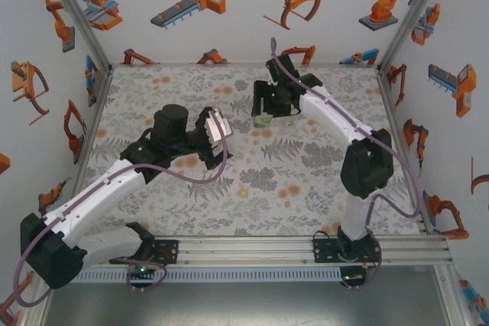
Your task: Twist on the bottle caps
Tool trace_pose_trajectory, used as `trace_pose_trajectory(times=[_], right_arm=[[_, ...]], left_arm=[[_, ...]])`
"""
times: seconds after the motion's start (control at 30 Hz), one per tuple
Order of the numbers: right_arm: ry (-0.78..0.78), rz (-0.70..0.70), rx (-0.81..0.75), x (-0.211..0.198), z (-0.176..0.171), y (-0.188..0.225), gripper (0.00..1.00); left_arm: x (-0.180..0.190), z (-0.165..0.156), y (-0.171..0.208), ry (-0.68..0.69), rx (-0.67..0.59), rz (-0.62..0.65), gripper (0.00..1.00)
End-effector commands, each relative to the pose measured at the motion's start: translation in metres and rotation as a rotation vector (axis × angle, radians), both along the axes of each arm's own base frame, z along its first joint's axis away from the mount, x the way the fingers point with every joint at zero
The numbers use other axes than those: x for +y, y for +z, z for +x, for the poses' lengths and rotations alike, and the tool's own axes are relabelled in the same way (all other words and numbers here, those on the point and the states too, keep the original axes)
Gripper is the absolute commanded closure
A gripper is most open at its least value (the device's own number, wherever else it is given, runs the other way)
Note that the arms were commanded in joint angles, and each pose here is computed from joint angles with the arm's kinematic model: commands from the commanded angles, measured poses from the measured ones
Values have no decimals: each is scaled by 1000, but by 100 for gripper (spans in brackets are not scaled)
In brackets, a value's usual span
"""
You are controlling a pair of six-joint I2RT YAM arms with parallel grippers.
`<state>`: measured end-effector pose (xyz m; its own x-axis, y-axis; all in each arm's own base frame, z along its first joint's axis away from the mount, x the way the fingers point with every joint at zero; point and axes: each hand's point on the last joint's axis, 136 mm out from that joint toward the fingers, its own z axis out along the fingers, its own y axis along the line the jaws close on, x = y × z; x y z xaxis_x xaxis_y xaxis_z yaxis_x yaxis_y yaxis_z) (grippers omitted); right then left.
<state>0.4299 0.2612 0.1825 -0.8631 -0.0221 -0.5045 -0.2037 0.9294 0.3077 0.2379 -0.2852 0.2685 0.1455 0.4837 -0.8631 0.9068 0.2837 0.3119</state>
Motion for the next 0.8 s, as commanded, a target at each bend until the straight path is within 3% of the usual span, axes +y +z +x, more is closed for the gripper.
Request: trace_pose_trajectory(times=[0.0, 0.77], right_arm=[[9, -73, 28, -7, 10, -7, 63], [-11, -71, 125, 0, 56, -65, 55]], left_arm=[[0, 3, 3, 8, 8, -27, 17], [-2, 5, -4, 3, 29, -13, 16]])
